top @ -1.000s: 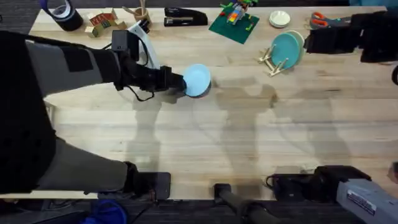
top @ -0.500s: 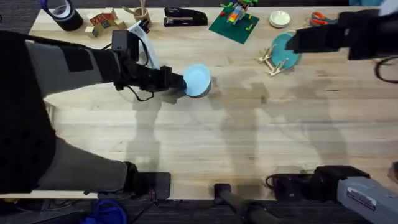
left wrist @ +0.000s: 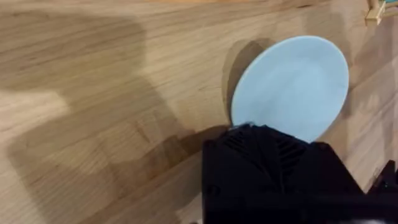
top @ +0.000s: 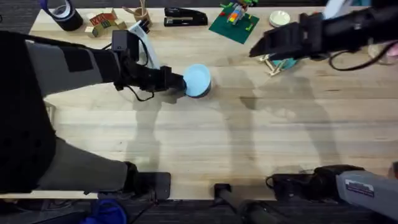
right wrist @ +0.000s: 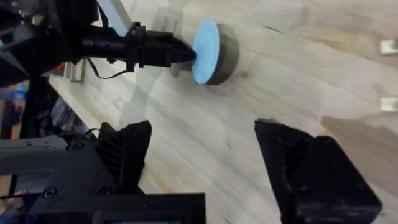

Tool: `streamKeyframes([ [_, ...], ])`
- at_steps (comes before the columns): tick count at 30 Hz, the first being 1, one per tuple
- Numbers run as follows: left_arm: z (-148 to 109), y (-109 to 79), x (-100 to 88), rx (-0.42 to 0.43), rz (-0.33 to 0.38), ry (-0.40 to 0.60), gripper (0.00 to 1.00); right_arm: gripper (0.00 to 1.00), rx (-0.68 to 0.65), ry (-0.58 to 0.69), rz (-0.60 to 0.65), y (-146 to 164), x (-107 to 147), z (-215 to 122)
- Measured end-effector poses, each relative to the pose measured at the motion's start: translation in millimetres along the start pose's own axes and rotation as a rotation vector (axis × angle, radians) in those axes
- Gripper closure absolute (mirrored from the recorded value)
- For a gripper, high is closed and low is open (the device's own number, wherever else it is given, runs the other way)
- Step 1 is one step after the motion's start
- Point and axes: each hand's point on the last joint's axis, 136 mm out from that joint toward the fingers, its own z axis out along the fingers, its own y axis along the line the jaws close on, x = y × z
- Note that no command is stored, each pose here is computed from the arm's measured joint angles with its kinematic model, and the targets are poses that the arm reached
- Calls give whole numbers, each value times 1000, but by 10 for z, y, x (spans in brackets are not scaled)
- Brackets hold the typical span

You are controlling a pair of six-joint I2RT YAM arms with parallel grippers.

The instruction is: Pick up the plates from the table one by one and place each into a slot on the dish rack.

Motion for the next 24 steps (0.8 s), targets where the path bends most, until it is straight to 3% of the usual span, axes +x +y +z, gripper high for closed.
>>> streamKeyframes([
  [7,0,1,0,0,0,0,958,7,-34,52,4,89,-13,309],
  [16,0,1,1,0,0,0,959,7,-34,76,137,43,-18,437],
  [24,1,1,2,0,-1,1,959,7,69,90,172,-114,-5,589],
])
